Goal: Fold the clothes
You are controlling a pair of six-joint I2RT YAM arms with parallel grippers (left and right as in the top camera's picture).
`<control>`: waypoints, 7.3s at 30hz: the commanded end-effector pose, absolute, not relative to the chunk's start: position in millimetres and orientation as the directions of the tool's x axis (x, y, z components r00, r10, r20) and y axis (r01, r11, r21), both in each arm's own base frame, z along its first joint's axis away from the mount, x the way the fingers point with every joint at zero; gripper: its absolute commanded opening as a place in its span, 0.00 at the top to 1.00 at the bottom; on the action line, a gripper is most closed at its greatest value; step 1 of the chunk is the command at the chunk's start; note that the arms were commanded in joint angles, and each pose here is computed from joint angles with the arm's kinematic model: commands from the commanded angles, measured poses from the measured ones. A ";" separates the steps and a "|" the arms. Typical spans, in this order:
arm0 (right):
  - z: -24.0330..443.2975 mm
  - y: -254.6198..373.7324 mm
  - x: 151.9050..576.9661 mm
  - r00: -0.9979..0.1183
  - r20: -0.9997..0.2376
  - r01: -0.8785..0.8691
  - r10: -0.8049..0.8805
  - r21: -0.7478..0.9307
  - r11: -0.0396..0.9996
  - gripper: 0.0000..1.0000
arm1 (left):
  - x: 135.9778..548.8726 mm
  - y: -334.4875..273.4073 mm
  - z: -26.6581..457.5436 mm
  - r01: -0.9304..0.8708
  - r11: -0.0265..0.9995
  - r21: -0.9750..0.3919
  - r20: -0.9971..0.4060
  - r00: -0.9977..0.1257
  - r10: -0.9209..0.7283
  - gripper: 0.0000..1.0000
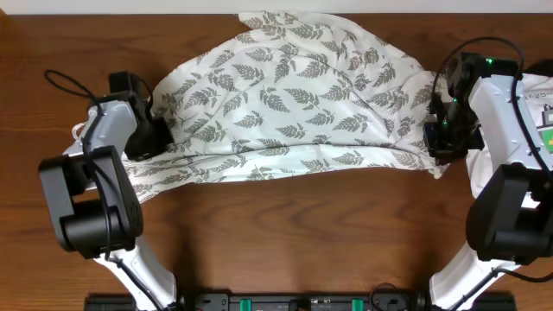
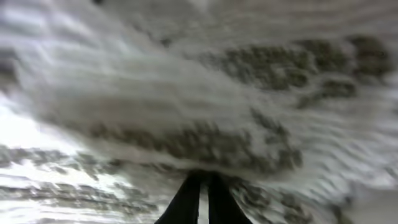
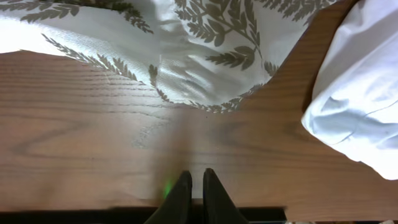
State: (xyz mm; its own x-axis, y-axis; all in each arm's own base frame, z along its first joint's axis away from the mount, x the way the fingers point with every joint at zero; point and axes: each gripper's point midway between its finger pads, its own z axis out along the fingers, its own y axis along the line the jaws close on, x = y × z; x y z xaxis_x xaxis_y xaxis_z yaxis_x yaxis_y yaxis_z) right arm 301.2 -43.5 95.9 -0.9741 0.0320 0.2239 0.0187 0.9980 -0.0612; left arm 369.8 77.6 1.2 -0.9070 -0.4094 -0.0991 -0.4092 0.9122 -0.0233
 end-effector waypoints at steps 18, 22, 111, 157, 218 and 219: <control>91.0 -30.0 320.3 -0.988 0.146 0.050 0.046 0.027 0.998 0.89 | 384.2 177.9 -23.6 -0.619 0.779 0.101 -0.269 -0.770 -0.578 0.89; 90.0 -30.5 326.4 -0.991 0.122 0.050 0.046 0.027 0.998 0.88 | 384.4 192.2 -17.6 -0.680 0.731 0.060 -0.277 -0.715 -0.643 0.89; -28.9 -139.0 210.7 -0.717 0.158 0.633 0.679 -0.260 0.729 0.99 | 302.3 42.9 110.8 -0.417 0.909 0.010 -0.046 -0.908 -0.416 0.44; -31.1 -134.5 217.4 -0.736 0.159 0.625 0.658 -0.213 0.751 0.99 | 195.7 162.4 -10.3 -0.877 0.454 0.160 -0.071 -0.469 -0.880 0.41; -16.9 -98.0 200.2 -0.727 0.310 0.607 0.613 -0.128 0.784 0.99 | 233.8 175.3 48.6 -0.886 0.462 -0.038 -0.248 -0.440 -0.863 0.69; -16.7 -97.8 198.9 -0.726 0.314 0.605 0.612 -0.131 0.785 0.99 | 234.2 175.4 50.4 -0.886 0.462 -0.042 -0.254 -0.438 -0.862 0.66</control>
State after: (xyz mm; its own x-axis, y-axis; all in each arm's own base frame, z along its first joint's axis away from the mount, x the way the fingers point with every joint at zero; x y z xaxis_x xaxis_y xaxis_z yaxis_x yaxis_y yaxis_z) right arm 214.4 -102.0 -6.2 -0.7545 0.6021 0.2613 0.6035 0.7929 -0.0842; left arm 230.3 166.1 37.5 -0.4551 -0.8667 -0.2043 -0.8807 0.4719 -0.0400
